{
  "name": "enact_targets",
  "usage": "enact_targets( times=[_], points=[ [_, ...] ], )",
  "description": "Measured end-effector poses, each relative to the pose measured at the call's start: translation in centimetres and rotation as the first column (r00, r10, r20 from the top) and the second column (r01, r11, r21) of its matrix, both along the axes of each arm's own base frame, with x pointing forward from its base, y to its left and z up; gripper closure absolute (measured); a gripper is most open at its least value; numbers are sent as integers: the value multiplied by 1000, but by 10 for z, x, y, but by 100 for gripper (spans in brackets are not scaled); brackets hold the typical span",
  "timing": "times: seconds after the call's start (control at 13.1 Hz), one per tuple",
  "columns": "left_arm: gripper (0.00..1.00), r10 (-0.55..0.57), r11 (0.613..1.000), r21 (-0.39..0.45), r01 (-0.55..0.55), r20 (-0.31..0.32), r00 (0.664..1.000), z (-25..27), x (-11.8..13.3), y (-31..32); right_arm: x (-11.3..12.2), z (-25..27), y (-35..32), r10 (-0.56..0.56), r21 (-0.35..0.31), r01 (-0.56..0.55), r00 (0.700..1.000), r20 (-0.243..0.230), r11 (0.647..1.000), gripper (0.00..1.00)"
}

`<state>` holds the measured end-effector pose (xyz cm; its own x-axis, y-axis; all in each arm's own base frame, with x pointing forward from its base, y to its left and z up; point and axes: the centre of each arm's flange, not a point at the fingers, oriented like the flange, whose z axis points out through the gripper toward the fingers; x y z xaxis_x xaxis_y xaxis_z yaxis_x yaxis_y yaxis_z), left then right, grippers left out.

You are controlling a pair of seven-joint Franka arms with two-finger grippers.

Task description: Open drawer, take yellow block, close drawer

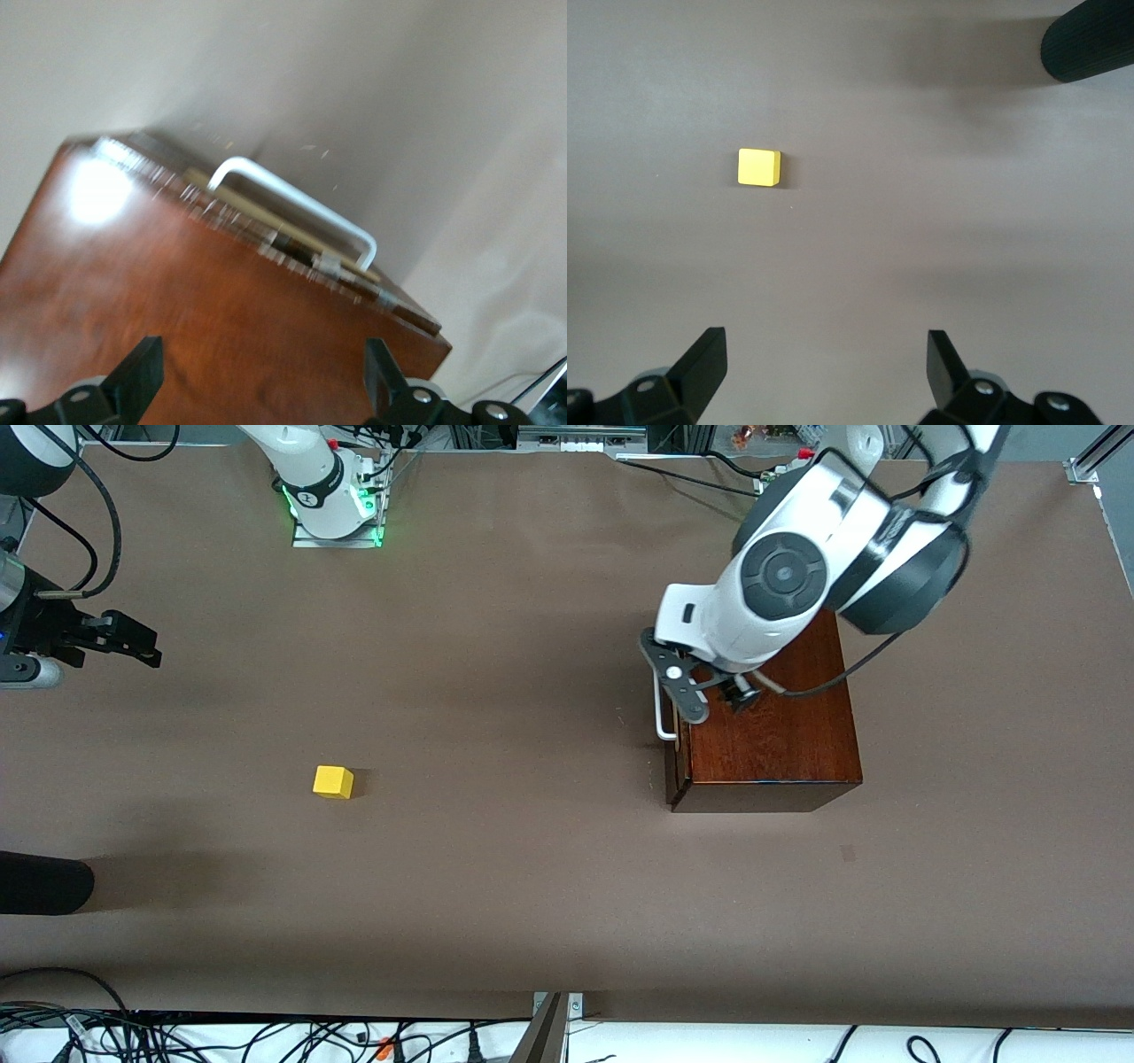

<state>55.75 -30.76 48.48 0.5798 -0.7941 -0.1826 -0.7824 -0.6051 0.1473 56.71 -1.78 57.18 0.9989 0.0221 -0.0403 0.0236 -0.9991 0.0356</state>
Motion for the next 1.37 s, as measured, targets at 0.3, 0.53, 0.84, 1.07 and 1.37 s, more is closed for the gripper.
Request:
enact_targets(
  times=[0.3,0.53,0.84,1.07,1.37],
  points=[
    [0,189,979,54,-194,86,978,43,20,72,-1,0,3,-40,-2,40,999,-7,999,0],
    [0,330,940,50,-339,133,935,79,37,152,-2,1,4,-43,-2,43,999,-4,999,0],
    [0,582,810,-51,-585,199,788,116,36,239,-2,2,3,-45,2,45,999,-3,999,0],
    [0,736,669,-80,-739,209,644,132,10,283,-1,4,3,-45,3,45,999,1,999,0],
    [0,785,607,-81,-790,213,582,138,-9,292,-1,6,7,-54,46,54,999,4,998,0]
  ],
)
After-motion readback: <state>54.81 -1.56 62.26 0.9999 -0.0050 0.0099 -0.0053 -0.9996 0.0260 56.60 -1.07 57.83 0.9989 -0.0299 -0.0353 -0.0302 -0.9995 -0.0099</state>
